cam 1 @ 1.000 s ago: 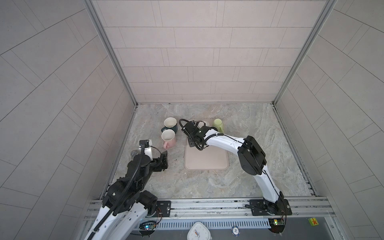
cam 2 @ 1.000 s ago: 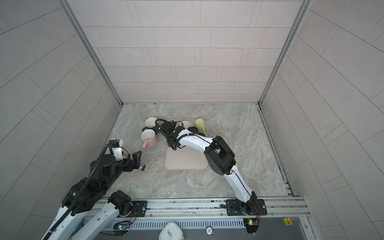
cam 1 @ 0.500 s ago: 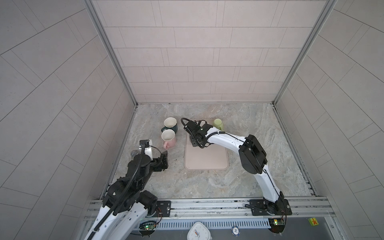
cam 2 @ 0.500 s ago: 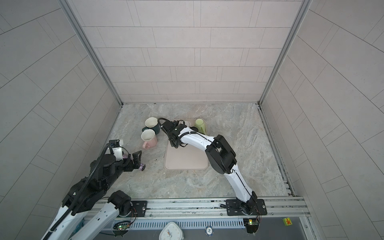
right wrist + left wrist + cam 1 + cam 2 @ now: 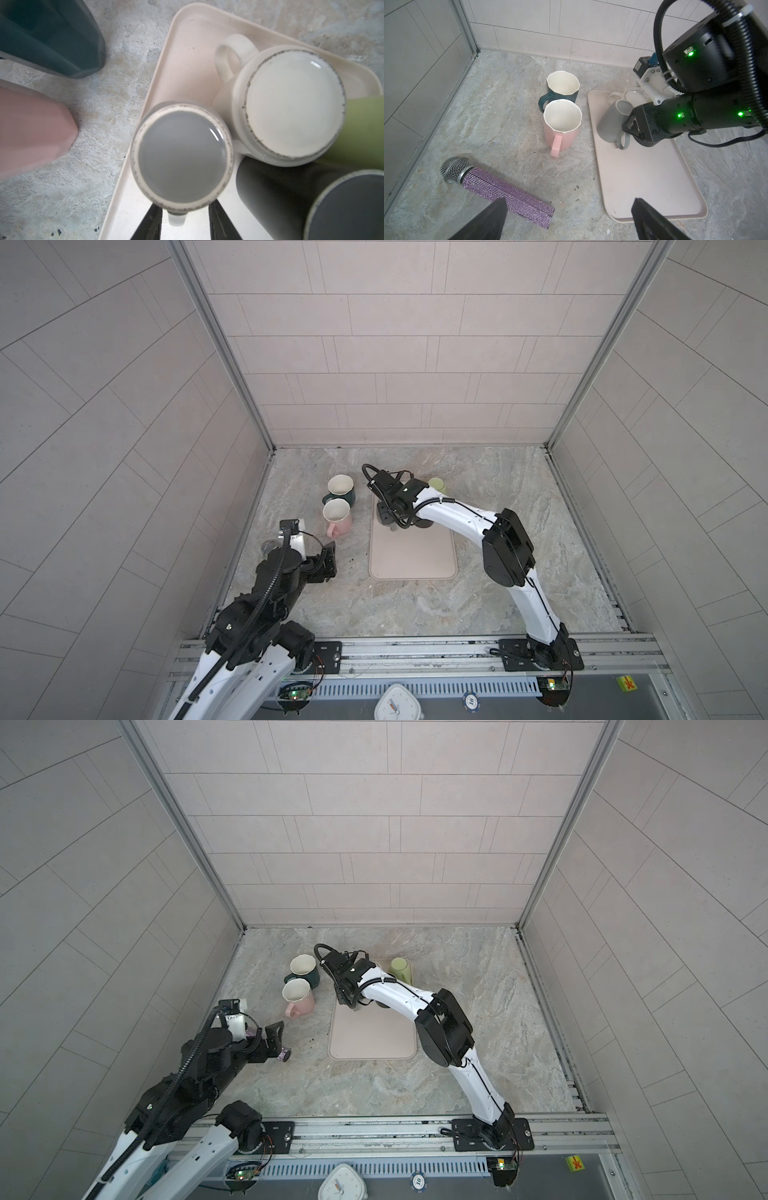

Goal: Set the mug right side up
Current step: 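Close the right gripper around the grey mug's body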

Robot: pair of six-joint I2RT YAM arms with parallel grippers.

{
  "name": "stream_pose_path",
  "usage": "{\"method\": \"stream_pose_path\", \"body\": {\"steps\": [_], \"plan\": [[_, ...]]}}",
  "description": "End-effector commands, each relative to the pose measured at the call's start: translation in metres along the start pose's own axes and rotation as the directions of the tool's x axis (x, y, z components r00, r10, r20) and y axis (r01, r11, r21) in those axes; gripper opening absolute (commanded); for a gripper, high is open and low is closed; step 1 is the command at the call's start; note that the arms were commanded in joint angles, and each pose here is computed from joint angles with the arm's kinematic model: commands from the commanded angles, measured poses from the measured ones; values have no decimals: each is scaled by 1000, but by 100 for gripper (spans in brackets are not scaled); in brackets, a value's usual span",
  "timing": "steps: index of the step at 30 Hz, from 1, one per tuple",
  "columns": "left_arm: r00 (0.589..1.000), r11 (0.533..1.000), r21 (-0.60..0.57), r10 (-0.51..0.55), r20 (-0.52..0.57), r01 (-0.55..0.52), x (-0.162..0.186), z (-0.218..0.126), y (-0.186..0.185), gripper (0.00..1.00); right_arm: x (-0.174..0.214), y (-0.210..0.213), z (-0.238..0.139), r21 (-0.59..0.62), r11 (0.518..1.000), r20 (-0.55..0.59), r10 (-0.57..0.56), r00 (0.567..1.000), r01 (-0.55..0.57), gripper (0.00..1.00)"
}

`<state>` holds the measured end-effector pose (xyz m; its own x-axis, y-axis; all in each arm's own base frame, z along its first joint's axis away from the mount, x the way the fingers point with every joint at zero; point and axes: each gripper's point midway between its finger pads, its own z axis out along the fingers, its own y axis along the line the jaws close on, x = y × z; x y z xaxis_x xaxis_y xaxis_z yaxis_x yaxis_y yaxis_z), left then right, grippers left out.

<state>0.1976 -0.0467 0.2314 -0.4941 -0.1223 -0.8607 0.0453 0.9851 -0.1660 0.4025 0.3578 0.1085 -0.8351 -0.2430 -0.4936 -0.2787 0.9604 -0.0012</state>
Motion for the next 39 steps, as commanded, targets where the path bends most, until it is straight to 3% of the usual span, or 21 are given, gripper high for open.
{"method": "stream_pose_path", "body": {"steps": [1,39], "plan": [[1000,1000,-1,1,-3,-1,2,3,0,100,-3,-3,-3,13,1000,0,-7,1000,7,38],[1000,1000,-3,-2,1,2,1,2,0,100,23,-5,23,32,999,-83,18,996,-15,35]]}}
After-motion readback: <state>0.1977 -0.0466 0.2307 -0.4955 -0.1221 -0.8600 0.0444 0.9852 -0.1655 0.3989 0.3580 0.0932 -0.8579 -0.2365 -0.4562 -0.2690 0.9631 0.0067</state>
